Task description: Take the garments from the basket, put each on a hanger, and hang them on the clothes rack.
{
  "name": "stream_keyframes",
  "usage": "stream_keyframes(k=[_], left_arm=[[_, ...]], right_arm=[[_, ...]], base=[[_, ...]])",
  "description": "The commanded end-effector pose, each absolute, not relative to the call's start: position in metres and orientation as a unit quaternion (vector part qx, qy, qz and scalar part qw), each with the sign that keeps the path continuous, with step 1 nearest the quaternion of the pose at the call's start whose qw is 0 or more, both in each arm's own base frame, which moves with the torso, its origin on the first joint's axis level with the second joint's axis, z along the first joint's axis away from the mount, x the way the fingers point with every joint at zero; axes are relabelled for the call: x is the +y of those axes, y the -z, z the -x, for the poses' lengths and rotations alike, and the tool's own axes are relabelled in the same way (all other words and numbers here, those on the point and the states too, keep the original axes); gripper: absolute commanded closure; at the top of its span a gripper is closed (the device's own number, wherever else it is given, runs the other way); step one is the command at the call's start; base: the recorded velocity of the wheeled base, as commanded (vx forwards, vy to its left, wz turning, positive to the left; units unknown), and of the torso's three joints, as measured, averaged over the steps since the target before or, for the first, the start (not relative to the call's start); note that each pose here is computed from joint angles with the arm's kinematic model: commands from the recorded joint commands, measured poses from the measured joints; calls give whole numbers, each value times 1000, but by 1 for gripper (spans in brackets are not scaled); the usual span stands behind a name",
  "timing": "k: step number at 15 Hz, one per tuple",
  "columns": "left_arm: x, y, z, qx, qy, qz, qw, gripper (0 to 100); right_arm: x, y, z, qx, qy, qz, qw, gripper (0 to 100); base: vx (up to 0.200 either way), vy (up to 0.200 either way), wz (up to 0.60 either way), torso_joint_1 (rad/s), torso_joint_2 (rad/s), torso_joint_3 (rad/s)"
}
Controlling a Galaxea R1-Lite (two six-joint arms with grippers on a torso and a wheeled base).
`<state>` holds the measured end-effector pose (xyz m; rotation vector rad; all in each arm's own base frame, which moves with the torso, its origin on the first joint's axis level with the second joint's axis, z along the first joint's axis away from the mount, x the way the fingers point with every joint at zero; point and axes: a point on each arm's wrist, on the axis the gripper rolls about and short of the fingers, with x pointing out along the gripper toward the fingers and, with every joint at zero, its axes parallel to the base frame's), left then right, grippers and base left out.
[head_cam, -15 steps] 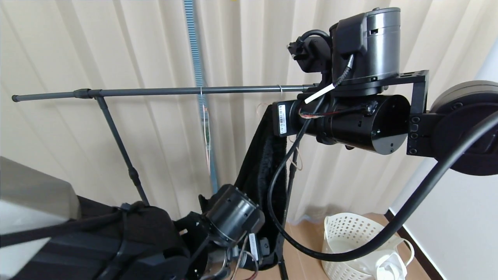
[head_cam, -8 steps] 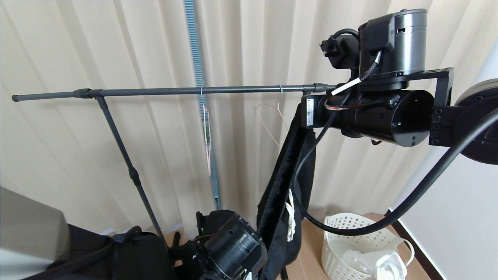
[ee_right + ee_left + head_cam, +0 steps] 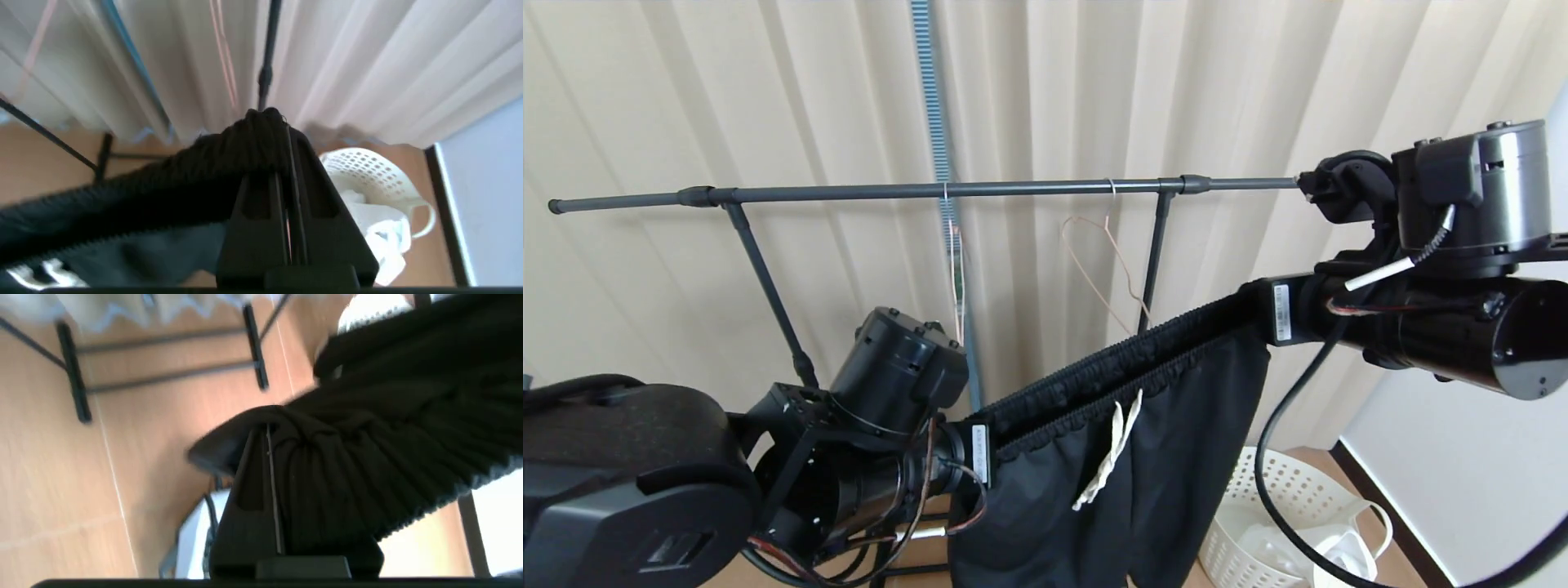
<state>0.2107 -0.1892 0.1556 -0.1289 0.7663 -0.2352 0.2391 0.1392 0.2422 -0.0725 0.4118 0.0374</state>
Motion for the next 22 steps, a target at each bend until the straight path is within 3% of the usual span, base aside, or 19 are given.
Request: stream_keyframes(k=[1, 4, 7, 16, 20, 22], left_arm=[[-189, -173, -216, 345, 121, 74, 928, 100], [-199, -205, -228, 291, 153, 57, 943, 100], [-192, -215, -236, 270, 149, 41, 950, 100], [-132, -201, -235, 290, 65, 46, 954, 100], [-133, -203, -238, 288, 69, 46, 954, 100], [-142, -212, -247, 273, 80, 45, 958, 100]], right_arm=[[127, -242, -224, 206, -16, 47, 977, 100], [137, -224, -213, 235, -44, 83, 967, 100], [136, -216, -212, 247, -45, 102, 963, 100], [75, -219, -242, 255, 62, 119, 958, 100], [66, -217, -236, 261, 61, 134, 954, 100], [72, -222, -212, 248, 23, 174, 953, 100]], base=[[0, 0, 0, 0, 0, 0], [0, 0, 0, 0, 0, 0], [0, 0, 0, 0, 0, 0], [0, 0, 0, 0, 0, 0], [0, 0, 0, 0, 0, 0], [0, 0, 0, 0, 0, 0]])
